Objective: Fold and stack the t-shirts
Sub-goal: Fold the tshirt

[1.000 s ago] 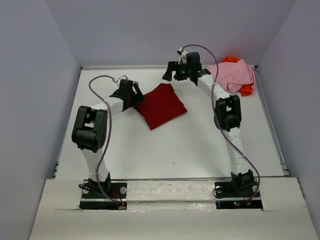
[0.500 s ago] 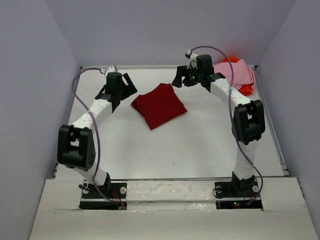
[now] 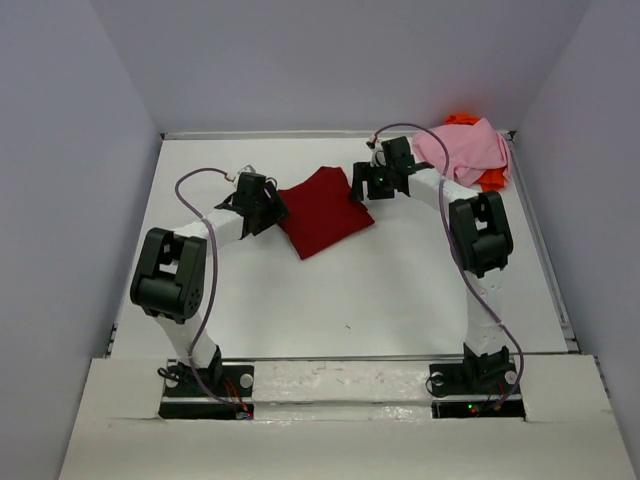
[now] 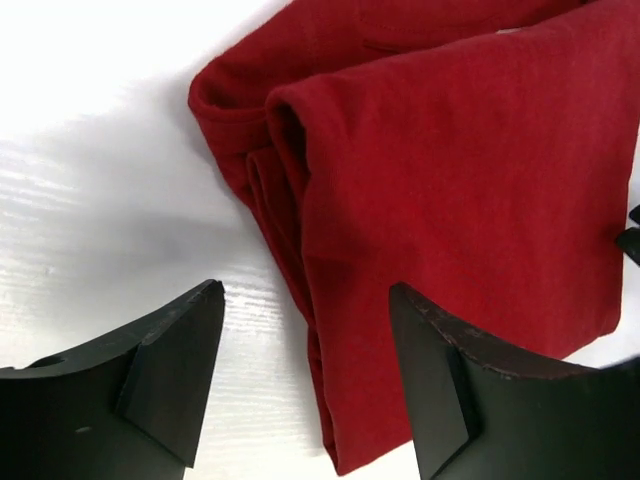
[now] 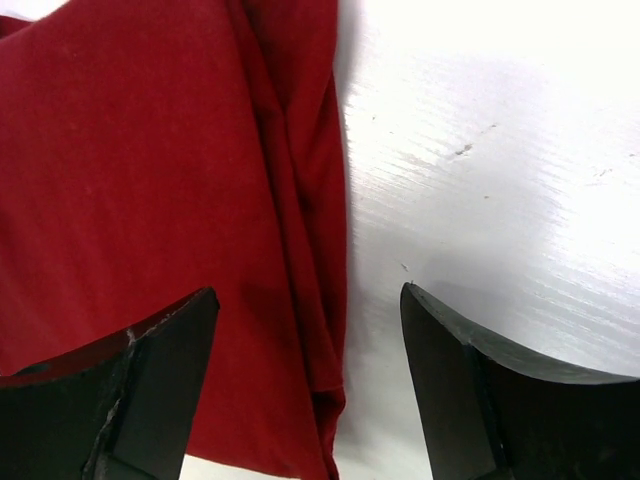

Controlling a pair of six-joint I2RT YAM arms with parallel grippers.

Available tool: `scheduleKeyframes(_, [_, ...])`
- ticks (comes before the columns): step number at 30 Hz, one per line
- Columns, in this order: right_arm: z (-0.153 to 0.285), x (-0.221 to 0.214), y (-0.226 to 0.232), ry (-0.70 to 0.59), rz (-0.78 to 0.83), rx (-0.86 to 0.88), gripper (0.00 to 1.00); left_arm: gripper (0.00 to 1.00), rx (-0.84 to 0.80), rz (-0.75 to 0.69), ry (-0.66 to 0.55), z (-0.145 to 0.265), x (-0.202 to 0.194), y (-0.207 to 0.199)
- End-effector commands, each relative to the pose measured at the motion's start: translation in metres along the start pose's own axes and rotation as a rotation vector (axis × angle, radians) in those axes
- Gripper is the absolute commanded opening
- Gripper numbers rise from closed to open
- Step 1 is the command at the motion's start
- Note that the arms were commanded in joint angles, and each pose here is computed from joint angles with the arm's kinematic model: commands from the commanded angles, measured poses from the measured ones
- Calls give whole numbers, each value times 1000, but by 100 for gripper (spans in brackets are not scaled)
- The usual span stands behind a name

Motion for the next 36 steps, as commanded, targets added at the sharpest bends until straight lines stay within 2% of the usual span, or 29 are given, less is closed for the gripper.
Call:
scheduleKeyframes(1, [0,6,-5,-29,20,-29,76,73,-58,24,-42,-9,8,-10])
scheduleKeyframes(6, [8,-7,5,-13,-33,15,62,65,-78,-25,-60,-32,23,-12])
scheduleKeyframes(9, [12,-23,13,-2,-93,44,58,59,-110,-85,-32,-45,28,-15])
scheduleKeyframes(18, [52,-56,52,-60,-207,124,49,61,-234,-241,51,-59,40,-36])
scheduleKeyframes(20, [56,-58,57,-64,-200,120,51,62,-248,-253,55,-59,42,-40])
scheduleKeyframes(23, [61,-53,57,-79,-191,105,52,71,-266,-300,64,-57,43,-43])
scheduleKeyframes(27, [78,-32,65,-122,-188,124,52,82,-272,-383,91,-48,50,-50])
scheduleKeyframes(29, [98,-4,66,-182,-157,87,54,86,-283,-411,67,-38,64,-65])
scheduleKeyframes(30, [106,-1,65,-165,-152,49,58,86,-266,-417,78,-28,66,-67])
scheduleKeyframes(32, [131,37,59,-250,-75,-55,64,90,-251,-414,42,-12,81,-78])
scheduleKeyframes(33, [139,42,58,-235,-57,-79,71,91,-227,-405,48,2,83,-79])
scheduleKeyframes(35, [139,57,51,-233,9,-126,79,94,-159,-356,1,17,90,-76])
scheduleKeyframes(36, [137,63,49,-232,25,-131,79,95,-129,-327,-17,24,90,-72])
Point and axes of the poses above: each gripper's point midway between its finger pads, its own z axis back along the fingers, its own y axis along the line the jaws close on, x = y × z, the point moved 6 cm from there along z, back along the fingers, and after that the axes turned 14 degrees about z, right-handed, at the moved point
